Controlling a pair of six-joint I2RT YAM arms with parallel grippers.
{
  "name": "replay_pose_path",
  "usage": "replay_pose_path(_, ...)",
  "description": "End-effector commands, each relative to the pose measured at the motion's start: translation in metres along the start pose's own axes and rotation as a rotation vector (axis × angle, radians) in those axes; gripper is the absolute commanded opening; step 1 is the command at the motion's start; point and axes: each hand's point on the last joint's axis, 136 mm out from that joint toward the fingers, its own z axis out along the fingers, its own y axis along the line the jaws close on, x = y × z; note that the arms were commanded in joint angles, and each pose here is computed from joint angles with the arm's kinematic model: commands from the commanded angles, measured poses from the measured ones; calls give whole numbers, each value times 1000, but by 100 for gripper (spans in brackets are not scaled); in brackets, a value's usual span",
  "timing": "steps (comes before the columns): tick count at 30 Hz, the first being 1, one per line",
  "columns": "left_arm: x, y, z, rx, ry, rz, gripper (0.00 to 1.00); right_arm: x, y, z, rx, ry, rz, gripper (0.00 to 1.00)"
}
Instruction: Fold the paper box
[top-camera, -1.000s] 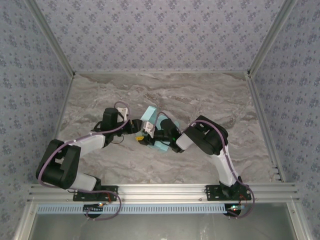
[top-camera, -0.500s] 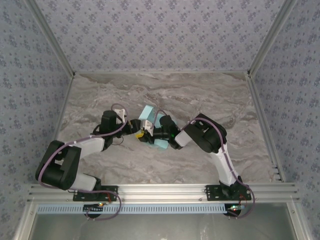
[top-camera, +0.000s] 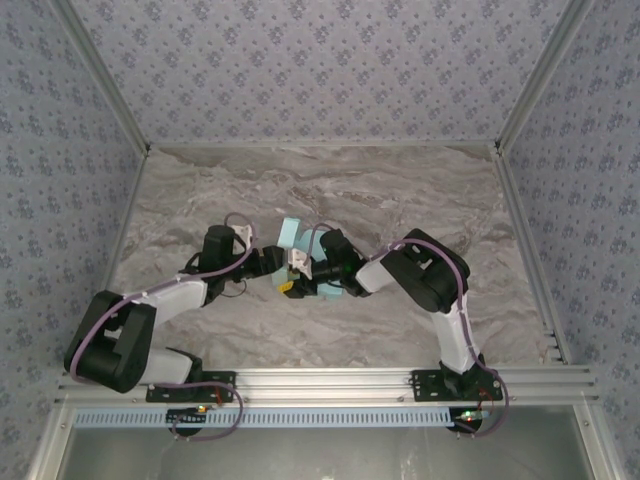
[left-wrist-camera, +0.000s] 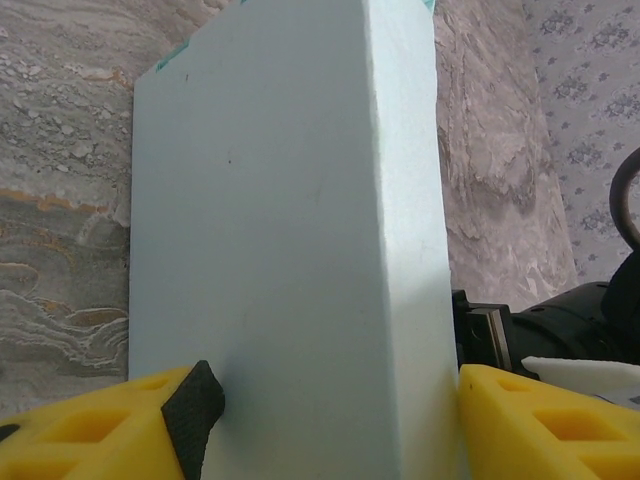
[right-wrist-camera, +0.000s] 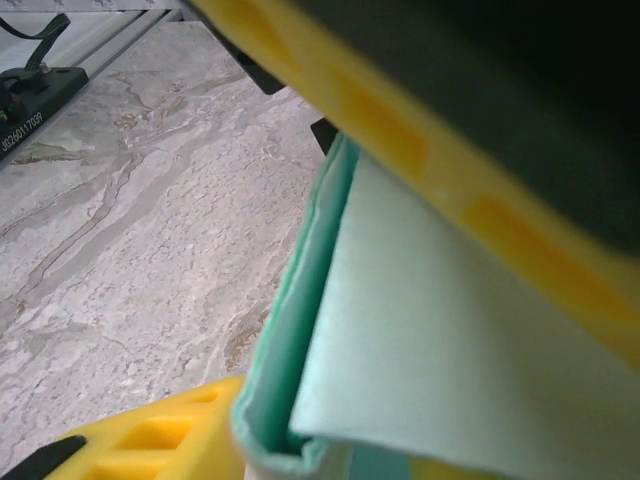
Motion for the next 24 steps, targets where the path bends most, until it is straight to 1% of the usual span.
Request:
replay_pose_path(1, 5, -3, 3, -5, 42, 17, 66, 13, 12, -1, -32, 42, 53, 47)
replay_pose_path(3, 6, 0, 3, -14, 42, 15, 66, 8, 9, 1, -15, 14, 68, 47)
replay_pose_path(5, 7, 1, 4, -14, 43, 7, 66, 6, 3, 3, 12, -3, 71, 46)
replay_pose_path(6, 7, 1, 4, -12, 42, 7, 66, 6, 3, 4, 19, -8, 62, 42)
replay_pose_path(8, 7, -1, 2, -10, 40, 8, 66, 8, 2, 6, 21, 0, 55, 27)
replay_pose_path(9, 6, -1, 1, -11, 37, 8, 66, 10, 3, 7, 19, 10, 50, 22)
replay_pose_path(11, 1, -2, -4, -11, 20, 10, 66, 12, 1, 5, 37, 28, 41, 20)
replay_pose_path(14, -12, -4, -20, -27, -41, 21, 69, 12, 3, -2, 55, 63, 21, 20)
replay_pose_path(17, -32, -9, -44, -55, -134, 39, 73, 11, 10, -12, 51, 128, -30, 19)
replay_pose_path(21, -53, -25, -78, -49, -280, 53, 79, 12, 25, -26, 11, 294, -149, 20)
replay_pose_path(23, -58, -26, -91, -76, -336, 52, 84, 13, 30, -34, -14, 372, -203, 19)
replay_pose_path(24, -60, -24, -99, -100, -364, 50, 85, 15, 33, -38, -29, 416, -226, 17)
